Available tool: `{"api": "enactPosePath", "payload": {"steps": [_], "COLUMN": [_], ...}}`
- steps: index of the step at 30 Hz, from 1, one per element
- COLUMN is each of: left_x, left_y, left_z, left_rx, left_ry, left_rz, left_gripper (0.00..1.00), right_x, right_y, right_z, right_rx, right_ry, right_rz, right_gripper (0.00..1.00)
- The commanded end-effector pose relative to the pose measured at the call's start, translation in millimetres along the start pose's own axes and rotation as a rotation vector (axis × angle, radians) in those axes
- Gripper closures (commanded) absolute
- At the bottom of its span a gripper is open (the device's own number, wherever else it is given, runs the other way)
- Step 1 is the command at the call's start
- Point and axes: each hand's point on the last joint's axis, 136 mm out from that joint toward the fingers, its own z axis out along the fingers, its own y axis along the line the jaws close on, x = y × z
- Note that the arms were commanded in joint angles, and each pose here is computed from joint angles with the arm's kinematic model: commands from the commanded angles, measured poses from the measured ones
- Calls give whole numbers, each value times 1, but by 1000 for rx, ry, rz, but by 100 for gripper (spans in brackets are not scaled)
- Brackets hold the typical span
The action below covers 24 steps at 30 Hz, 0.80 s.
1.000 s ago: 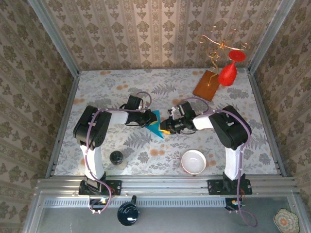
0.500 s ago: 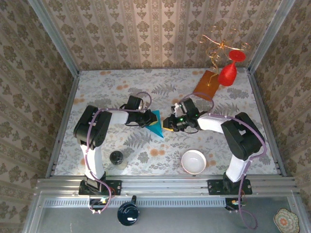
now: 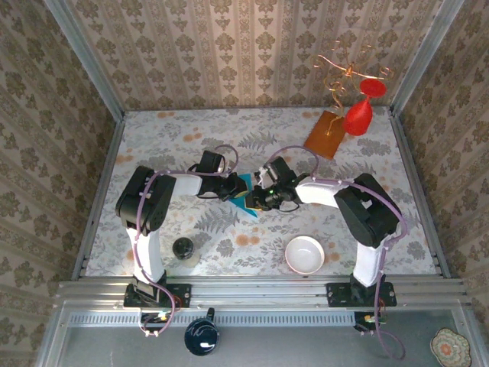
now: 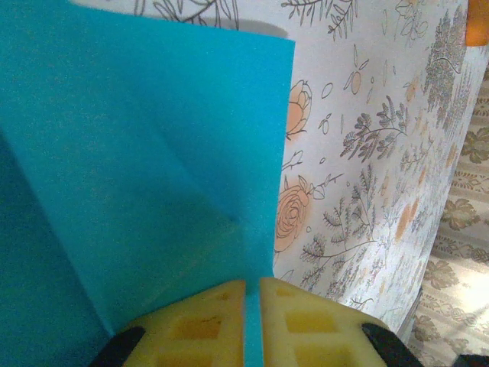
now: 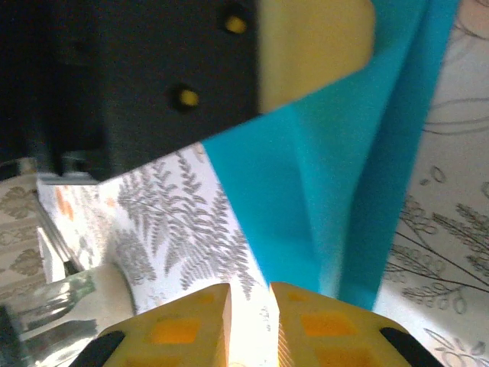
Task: Fold a paper plane with a square sheet of paper (pick it up from the middle)
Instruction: Fourth fold the wing at the center of the table.
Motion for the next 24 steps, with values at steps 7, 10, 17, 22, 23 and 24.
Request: {"api": "enactPosePath", "payload": {"steps": [7,10,17,22,23,24], "left_x": [-2,-2,-3,-3,-3,-3], "left_y": [-8,-9,-11,-12,-13,-12], "left_z": [-1,-2,-2,-3,-3,-3], "left_rx": [25,29,36,40,42,41], "left_ry": [2,2,0,0,-1,0], "left_rz": [18,21,21,21,22,21], "left_gripper": [84,83,81,80,80,80], "right_x": [9,10,12,15,15,16], "right_y": [-18,-19,-22,-26,-26,-27], "right_z": [6,7,10,12,12,13], "right_rx": [69,70,72,77,77,79], "right_ry": [29,33,43,55,56,60], "right_rz": [13,17,27,35,36,39], "right_gripper": [77,77,77,77,77,77]}}
